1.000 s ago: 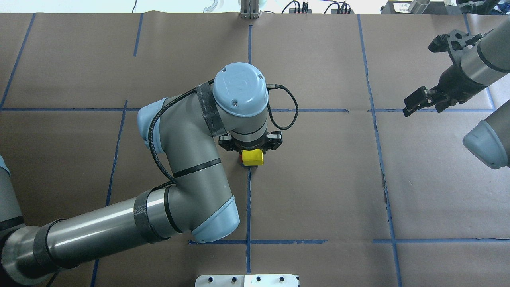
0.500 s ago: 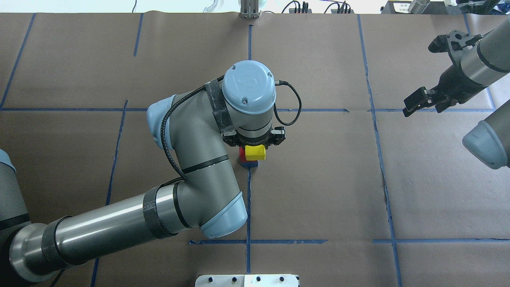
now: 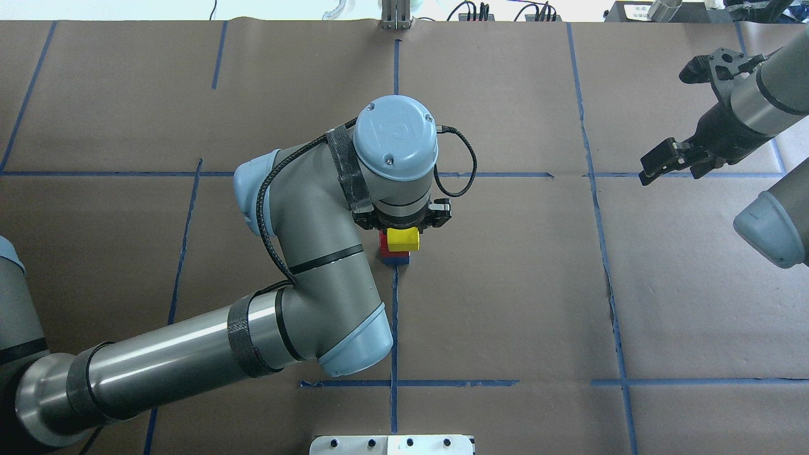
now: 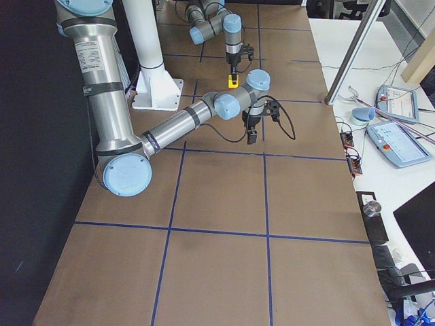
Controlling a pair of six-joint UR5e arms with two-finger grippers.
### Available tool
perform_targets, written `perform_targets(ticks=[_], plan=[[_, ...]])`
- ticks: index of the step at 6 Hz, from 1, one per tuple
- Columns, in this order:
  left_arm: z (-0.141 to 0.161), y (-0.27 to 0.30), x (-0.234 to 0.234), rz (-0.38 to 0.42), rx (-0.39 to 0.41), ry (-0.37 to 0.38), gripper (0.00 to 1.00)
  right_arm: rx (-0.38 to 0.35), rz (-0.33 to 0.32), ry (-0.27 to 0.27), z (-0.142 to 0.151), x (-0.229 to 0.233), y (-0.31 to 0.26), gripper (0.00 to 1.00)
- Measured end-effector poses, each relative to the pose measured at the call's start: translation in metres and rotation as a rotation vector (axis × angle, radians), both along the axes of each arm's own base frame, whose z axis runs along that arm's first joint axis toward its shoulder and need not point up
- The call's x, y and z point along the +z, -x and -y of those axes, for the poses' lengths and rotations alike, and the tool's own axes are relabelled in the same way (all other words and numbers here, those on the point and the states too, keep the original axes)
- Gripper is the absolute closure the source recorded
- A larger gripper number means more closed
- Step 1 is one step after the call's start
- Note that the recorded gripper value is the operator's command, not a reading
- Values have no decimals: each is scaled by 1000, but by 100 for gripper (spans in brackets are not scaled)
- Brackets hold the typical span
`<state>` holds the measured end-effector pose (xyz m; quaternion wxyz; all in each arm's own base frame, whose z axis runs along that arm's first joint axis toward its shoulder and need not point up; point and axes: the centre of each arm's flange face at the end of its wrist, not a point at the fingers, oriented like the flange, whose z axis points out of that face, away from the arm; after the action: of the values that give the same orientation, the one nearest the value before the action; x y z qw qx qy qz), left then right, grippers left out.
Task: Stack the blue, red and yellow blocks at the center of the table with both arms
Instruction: 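Lower the yellow cube onto the red cube and open the left gripper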
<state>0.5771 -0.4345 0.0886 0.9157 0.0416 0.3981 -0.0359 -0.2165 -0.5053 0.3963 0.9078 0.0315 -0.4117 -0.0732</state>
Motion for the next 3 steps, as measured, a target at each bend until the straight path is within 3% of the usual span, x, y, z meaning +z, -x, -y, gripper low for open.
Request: perform_targets(ticks=[3], plan=[[2, 1, 3, 4, -3, 2, 95, 0, 0, 1, -1, 1, -1, 0]])
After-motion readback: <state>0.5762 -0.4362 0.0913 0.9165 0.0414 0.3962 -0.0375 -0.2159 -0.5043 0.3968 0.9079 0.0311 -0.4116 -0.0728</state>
